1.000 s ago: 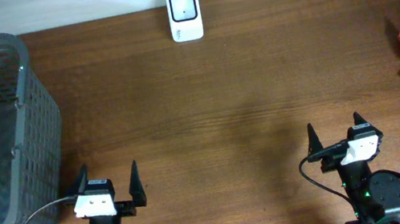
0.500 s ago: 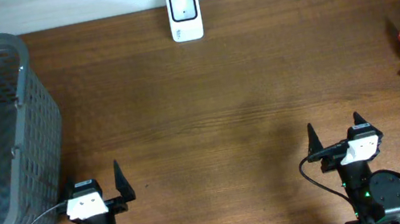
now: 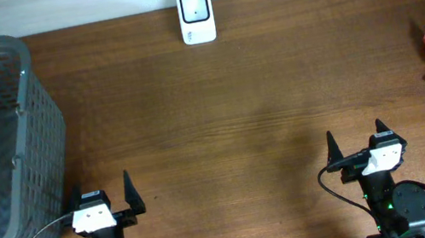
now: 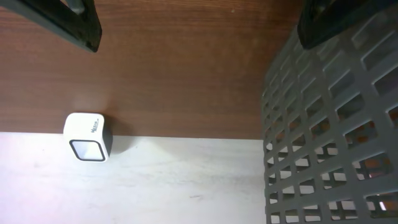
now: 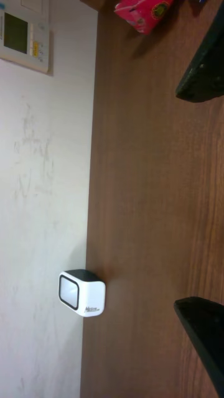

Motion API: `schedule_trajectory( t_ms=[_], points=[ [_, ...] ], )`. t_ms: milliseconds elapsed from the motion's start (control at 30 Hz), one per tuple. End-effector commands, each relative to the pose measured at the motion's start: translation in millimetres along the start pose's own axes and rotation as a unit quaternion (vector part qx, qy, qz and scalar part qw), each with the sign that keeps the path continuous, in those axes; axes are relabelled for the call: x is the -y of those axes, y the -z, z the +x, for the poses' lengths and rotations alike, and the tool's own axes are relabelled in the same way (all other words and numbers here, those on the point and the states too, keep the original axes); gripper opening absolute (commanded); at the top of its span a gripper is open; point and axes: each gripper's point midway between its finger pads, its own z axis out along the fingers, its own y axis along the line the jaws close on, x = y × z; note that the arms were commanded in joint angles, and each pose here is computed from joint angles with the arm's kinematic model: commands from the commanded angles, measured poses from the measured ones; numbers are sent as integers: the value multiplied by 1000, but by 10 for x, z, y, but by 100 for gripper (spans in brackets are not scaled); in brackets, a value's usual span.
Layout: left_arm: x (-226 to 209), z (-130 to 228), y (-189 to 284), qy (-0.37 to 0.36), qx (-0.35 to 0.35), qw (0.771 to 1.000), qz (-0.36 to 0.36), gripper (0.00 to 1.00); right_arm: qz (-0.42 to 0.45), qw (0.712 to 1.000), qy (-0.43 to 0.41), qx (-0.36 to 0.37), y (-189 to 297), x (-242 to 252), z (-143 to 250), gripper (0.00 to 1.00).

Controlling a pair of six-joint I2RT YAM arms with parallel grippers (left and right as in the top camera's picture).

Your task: Scan the item barcode

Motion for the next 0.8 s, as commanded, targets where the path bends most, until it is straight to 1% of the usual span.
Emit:
schedule_trajectory(
  t_ms=[0, 767],
  points=[
    [22, 19, 1, -8, -2, 1000, 8, 99, 6, 1000, -3, -2, -3, 22, 33, 98],
    [33, 12, 1, -7, 0, 1000, 11, 99, 6, 1000, -3, -2, -3, 22, 33, 99]
  ],
)
